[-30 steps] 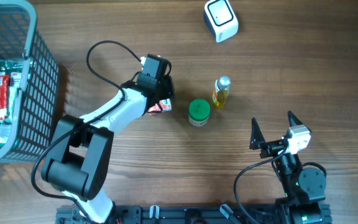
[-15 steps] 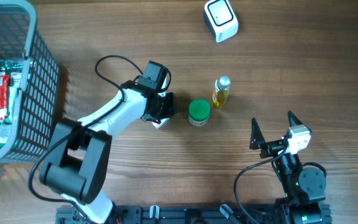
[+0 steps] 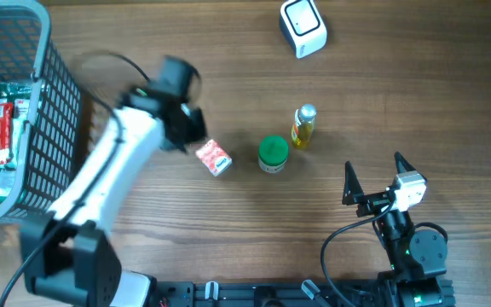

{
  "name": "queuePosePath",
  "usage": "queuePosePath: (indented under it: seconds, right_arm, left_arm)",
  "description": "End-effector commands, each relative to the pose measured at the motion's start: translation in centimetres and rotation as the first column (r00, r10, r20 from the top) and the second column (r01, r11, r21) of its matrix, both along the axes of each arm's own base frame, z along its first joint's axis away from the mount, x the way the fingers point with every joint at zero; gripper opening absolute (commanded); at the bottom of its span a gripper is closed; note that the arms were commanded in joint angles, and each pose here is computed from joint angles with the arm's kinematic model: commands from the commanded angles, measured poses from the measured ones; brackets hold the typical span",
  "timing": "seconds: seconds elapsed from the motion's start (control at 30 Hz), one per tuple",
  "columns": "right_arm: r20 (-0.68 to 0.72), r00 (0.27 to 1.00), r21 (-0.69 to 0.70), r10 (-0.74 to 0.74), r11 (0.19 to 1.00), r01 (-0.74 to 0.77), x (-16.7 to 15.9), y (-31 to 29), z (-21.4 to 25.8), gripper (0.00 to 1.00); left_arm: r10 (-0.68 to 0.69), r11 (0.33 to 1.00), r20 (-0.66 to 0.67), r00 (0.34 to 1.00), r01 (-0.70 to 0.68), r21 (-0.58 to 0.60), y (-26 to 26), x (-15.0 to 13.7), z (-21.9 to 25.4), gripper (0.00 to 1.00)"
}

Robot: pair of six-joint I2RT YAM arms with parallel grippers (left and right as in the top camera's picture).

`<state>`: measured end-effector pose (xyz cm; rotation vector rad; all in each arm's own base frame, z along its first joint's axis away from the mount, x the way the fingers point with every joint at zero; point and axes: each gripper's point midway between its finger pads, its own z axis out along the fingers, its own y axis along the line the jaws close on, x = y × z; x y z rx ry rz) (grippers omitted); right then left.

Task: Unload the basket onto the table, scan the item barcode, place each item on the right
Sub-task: 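Set the pink box down beside the green tub and release, then reach the left gripper into the basket and grasp the glove packet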

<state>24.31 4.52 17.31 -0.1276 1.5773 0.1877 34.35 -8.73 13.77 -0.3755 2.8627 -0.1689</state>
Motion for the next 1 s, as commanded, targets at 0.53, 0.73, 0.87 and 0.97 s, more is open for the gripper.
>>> queuePosePath:
  seconds: [0.53, 0.73, 0.87, 0.97]
  right_arm:
    - [0.008, 1.0, -0.011, 0.003, 1.0, -0.003, 0.0, 0.0, 0.1, 1.0]
    - [0.008, 1.0, -0.011, 0.003, 1.0, -0.003, 0.0, 0.0, 0.1, 1.0]
    - [0.008, 1.0, -0.011, 0.003, 1.0, -0.003, 0.0, 0.0, 0.1, 0.99]
    - [0.008, 1.0, -0.011, 0.003, 1.0, -0.003, 0.0, 0.0, 0.1, 1.0]
  left_arm:
    - [0.02, 0.758, 0.529, 0.849, -0.357, 0.545, 33.9, 5.1, 23.6, 0.85]
    - [0.001, 0.862, 0.323, 0.946, -0.165, 0.48, 37.5, 3.3, 13.8, 0.86]
    - [-0.083, 0.883, 0.188, 0.979, -0.015, 0.469, 38.6, 1.9, 6.9, 0.89]
    - [-0.148, 0.894, 0.104, 0.984, 0.088, 0.439, 38.8, 1.1, 2.2, 0.89]
